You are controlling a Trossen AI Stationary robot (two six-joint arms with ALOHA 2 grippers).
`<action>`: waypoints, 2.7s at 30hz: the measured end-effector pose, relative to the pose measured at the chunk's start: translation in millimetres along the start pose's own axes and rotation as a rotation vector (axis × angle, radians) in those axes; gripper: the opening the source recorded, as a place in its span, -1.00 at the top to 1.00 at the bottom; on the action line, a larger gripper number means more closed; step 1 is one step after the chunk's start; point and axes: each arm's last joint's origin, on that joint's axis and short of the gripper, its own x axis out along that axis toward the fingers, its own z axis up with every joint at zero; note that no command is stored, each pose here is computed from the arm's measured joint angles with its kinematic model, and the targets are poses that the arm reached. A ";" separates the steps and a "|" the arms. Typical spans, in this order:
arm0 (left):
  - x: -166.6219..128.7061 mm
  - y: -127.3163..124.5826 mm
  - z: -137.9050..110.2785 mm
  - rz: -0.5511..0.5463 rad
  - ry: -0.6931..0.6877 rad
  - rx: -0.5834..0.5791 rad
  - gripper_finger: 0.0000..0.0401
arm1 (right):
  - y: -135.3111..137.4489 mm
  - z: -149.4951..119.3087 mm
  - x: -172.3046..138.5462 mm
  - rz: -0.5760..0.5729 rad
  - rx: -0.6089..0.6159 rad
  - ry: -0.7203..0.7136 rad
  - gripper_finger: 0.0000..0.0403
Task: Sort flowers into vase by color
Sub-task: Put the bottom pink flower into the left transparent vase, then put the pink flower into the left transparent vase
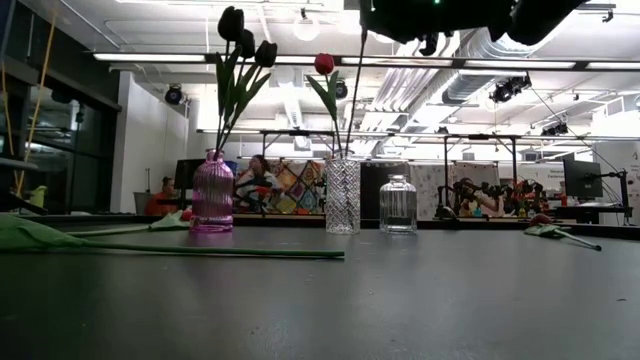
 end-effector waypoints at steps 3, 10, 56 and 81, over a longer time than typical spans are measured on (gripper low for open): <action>0.0 0.0 0.0 0.000 0.000 0.000 0.22 | -1.9 -2.0 1.2 -0.006 -0.002 0.017 1.00; 0.0 0.0 0.0 0.000 0.000 0.000 0.22 | -4.5 -13.5 2.9 0.021 0.088 0.115 0.97; -2.2 -2.7 -1.9 -0.018 0.013 -0.009 0.22 | -22.3 -47.6 -74.4 -0.034 0.163 0.802 -0.43; 32.2 32.1 -84.8 0.201 0.661 -0.360 0.22 | 19.8 -106.3 -113.3 0.108 0.306 0.720 -0.43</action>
